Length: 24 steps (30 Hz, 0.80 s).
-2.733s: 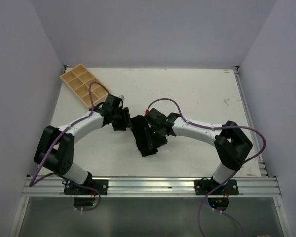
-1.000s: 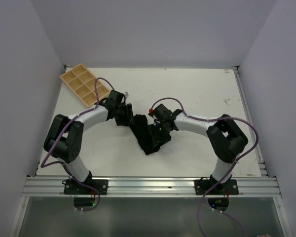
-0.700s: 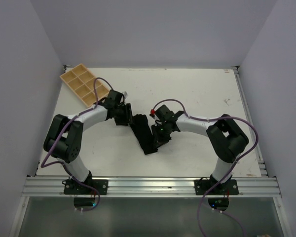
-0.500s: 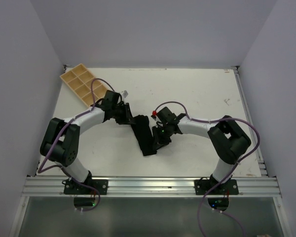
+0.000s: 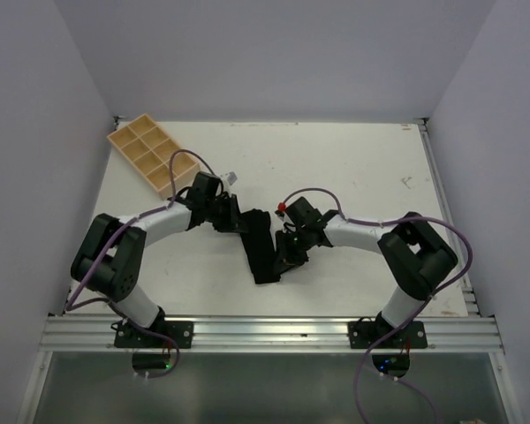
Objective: Roll the underwear
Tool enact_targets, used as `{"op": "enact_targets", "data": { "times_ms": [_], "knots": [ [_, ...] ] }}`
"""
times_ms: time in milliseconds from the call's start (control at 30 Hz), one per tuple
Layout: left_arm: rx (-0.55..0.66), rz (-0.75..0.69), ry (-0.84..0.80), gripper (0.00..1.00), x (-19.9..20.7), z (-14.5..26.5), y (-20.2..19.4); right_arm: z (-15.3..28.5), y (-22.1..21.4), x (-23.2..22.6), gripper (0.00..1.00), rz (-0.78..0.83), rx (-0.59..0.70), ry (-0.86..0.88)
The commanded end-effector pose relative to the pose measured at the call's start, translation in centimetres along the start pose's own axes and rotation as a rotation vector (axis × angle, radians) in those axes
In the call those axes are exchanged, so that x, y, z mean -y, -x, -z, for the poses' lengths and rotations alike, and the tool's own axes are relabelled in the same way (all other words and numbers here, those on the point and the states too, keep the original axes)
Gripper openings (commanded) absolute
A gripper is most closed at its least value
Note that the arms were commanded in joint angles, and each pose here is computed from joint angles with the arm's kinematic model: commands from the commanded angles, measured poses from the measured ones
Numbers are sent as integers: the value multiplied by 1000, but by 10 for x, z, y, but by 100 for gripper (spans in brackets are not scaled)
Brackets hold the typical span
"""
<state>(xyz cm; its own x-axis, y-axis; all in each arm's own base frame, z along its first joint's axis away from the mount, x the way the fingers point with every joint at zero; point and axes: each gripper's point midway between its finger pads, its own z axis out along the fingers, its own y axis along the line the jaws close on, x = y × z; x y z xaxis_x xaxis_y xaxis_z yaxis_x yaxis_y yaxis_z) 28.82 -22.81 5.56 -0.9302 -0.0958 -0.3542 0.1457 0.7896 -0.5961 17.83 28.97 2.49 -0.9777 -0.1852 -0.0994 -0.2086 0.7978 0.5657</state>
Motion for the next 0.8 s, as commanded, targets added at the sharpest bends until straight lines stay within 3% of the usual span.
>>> {"op": "enact_targets", "data": {
  "times_ms": [0, 233, 433, 600, 667, 767],
  "knots": [
    [81, -76, -5, 18, 6, -11, 41, 6, -7, -7, 0, 5, 7, 40],
    [15, -78, 28, 22, -14, -38, 40, 5, -11, -6, 0, -19, 12, 45],
    [32, -128, 25, 32, -19, -27, 49, 4, -11, -8, 0, -61, 22, 62],
    [61, -176, -53, 36, 3, -8, 69, 2, -15, -7, 0, -97, 18, 64],
    [60, -171, -113, 35, 17, 0, 63, 1, -14, -7, 0, -103, 16, 65],
    [100, -195, -230, 24, 45, 18, 54, 2, -11, -10, 0, -103, 15, 68]
  ]
}}
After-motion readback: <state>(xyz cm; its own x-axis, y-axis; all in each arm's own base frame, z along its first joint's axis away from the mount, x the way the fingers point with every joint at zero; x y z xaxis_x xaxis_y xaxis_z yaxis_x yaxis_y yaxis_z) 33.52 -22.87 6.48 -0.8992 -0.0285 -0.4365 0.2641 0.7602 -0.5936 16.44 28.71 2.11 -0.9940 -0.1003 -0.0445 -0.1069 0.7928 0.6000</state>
